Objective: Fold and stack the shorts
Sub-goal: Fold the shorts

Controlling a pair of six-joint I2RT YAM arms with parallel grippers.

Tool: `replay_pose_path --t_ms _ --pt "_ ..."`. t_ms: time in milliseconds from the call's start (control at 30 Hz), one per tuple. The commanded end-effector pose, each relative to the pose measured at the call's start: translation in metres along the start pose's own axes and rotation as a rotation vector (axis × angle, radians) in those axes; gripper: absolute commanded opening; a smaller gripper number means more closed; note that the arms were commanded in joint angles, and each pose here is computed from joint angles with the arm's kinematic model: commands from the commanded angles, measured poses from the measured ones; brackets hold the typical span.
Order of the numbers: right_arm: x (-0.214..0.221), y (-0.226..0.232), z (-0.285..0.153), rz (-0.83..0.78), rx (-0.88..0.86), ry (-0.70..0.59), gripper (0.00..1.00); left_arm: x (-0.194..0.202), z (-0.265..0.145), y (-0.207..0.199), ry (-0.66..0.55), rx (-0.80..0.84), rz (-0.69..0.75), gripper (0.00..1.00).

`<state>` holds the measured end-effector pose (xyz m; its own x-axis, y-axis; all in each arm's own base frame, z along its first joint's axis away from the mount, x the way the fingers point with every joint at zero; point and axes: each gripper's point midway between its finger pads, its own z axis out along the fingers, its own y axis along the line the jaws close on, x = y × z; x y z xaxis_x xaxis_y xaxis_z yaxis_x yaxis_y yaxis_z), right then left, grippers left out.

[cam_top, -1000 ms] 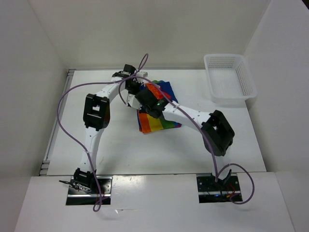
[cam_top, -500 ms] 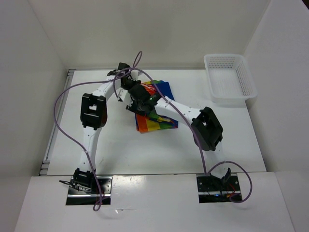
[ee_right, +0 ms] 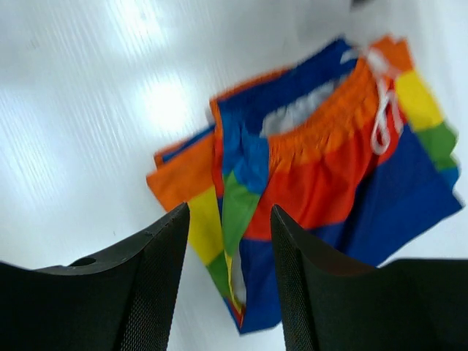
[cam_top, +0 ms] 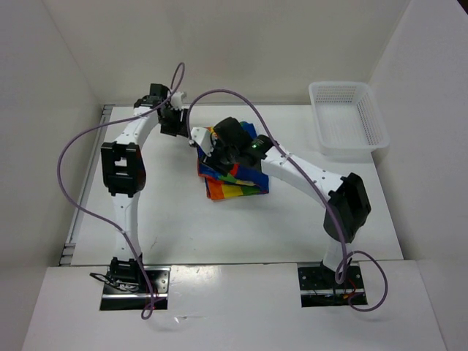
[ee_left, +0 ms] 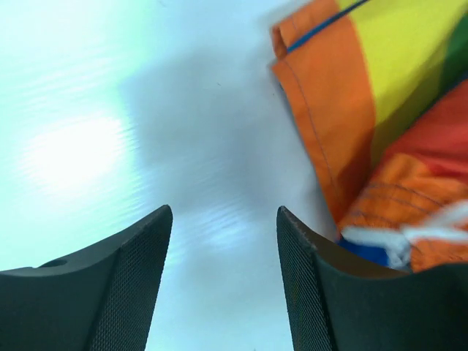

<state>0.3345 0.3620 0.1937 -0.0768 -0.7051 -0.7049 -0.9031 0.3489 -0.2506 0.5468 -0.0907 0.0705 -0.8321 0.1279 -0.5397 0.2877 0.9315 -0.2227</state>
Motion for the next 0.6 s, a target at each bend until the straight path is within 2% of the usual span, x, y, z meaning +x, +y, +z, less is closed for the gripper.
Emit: replay_pose_path --t_ms 0,100,267,333,567 --pt "0.044 -0.003 0.006 0.006 0.027 0.076 0.54 -0.035 -0.059 -0.022 -0.121 0.018 0.045 0.67" --pt "0.060 0.005 0.015 0.000 0.006 0.091 0.54 -0.031 -0.057 -0.042 -0.114 0.059 0.068 0.70" --pt "0.054 0.000 0.051 0.016 0.004 0.071 0.54 -0.012 -0.016 -0.057 -0.036 0.075 0.087 0.72" --pt "0.044 -0.009 0.060 0.013 0.029 0.050 0.54 -0.002 0.003 -0.052 0.001 0.049 0.086 0.72" --pt "0.066 -0.016 0.092 0.023 0.074 0.110 0.54 0.012 0.018 -0.050 0.041 0.062 0.074 0.70"
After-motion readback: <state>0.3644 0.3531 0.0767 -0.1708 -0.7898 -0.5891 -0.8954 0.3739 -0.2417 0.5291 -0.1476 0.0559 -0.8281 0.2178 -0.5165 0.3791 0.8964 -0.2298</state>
